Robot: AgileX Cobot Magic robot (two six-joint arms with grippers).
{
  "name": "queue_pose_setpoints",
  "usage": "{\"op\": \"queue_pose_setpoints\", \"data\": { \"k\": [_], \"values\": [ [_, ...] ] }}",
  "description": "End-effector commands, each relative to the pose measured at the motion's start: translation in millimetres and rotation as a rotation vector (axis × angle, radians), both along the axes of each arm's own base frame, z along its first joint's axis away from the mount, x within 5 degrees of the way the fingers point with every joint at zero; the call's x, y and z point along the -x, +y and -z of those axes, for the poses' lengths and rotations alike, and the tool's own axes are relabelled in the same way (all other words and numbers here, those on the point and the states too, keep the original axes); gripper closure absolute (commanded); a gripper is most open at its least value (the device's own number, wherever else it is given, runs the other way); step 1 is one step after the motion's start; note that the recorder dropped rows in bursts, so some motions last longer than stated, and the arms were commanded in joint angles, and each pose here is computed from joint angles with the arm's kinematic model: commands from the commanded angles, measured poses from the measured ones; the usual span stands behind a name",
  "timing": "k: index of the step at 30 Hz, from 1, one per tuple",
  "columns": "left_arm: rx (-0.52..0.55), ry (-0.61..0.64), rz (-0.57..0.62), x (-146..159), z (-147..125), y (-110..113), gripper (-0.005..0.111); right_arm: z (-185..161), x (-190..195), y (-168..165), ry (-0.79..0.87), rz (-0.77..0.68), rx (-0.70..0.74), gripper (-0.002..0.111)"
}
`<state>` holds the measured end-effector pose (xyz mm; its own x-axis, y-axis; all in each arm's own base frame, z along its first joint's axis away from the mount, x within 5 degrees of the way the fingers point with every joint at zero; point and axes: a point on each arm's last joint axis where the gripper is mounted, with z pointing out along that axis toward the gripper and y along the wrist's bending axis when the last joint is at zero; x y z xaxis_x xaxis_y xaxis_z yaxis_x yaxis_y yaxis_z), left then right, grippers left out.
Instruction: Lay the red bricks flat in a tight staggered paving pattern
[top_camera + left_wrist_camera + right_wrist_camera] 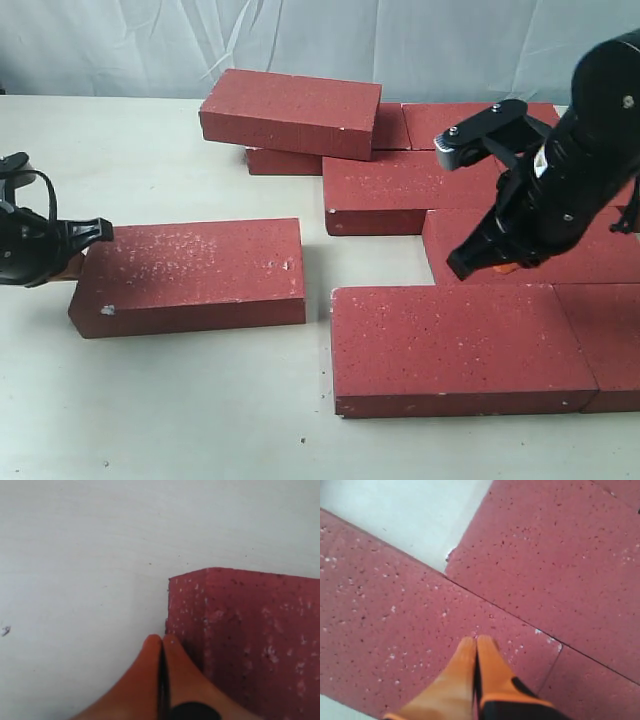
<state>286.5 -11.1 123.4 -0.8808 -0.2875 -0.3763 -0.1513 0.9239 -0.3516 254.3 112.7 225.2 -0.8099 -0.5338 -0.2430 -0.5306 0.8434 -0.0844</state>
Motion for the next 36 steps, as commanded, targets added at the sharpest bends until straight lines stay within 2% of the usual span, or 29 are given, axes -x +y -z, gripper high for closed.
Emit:
{"op": "queue_pose_setpoints", "data": {
  "k": [1, 5, 11, 17, 27, 33, 36],
  "values": [
    [0.032, -0.005, -0.02, -2, -1, -2, 0.107, -20, 17, 0, -0.141, -0.001, -0.136, 0.109],
    [0.038, -0.005, -0.026, -2, -1, -2, 0.107, -31, 19, 0, -0.197, -0.007, -0.172, 0.109],
    [0.054, -0.011, -0.03, -3, -2, -17, 0.107, -33, 20, 2, -0.178, 0.013, -0.206, 0.109],
    [0.027, -0.028, -0.017, -3, -2, -29, 0.107, -34, 22, 4, -0.169, 0.012, -0.23, 0.109],
    [0.048, -0.024, -0.033, -3, -2, -30, 0.107, -34, 23, 6, -0.155, 0.019, -0.254, 0.109],
    [0.009, -0.04, -0.044, -5, -2, -26, 0.107, -34, 26, 11, -0.129, -0.045, -0.292, 0.109],
    [-0.006, -0.045, -0.044, -5, -2, -25, 0.107, -32, 35, 29, -0.058, -0.19, -0.38, 0.109]
  ]
}}
